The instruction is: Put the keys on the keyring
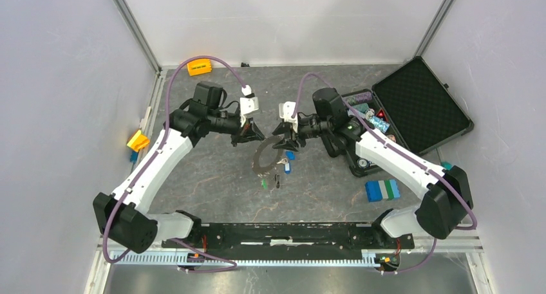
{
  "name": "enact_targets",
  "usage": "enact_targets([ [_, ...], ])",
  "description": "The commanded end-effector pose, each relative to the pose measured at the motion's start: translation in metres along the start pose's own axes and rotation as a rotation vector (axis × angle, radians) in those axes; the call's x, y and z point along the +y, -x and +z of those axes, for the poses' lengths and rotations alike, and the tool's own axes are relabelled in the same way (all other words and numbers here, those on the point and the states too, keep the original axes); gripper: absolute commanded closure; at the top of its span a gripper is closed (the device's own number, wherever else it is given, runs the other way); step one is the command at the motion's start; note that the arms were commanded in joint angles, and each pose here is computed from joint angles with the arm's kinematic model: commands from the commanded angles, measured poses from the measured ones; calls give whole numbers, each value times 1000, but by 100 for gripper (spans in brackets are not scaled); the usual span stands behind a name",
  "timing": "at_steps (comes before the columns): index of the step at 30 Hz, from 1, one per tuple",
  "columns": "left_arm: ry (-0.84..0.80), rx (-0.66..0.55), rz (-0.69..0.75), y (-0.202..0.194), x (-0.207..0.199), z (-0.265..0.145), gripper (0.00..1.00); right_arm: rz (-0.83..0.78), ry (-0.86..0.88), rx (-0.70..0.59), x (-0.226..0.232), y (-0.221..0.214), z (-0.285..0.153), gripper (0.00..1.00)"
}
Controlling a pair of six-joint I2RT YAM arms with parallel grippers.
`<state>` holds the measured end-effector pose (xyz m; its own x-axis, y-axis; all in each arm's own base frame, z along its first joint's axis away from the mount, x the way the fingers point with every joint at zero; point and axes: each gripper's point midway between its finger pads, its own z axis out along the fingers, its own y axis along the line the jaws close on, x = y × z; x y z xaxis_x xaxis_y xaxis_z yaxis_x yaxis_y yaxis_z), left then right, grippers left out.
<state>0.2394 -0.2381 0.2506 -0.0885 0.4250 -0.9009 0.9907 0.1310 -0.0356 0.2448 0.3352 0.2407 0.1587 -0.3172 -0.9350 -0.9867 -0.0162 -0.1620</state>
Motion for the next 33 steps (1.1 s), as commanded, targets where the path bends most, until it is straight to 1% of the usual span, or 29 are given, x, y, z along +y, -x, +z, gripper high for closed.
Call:
enact_targets([
  [1,-14,-62,21,18,-13,-5,98,-38,46,-16,10,10,7,50],
  [14,-8,-71,20,17,-20,-1,98,-45,41,0,14,13,20,64],
  [17,-8,-79,23,16,-21,0,98,-44,36,5,13,12,22,69],
  [33,-7,-59,2,8,-20,4,98,-44,40,-6,14,19,22,79],
])
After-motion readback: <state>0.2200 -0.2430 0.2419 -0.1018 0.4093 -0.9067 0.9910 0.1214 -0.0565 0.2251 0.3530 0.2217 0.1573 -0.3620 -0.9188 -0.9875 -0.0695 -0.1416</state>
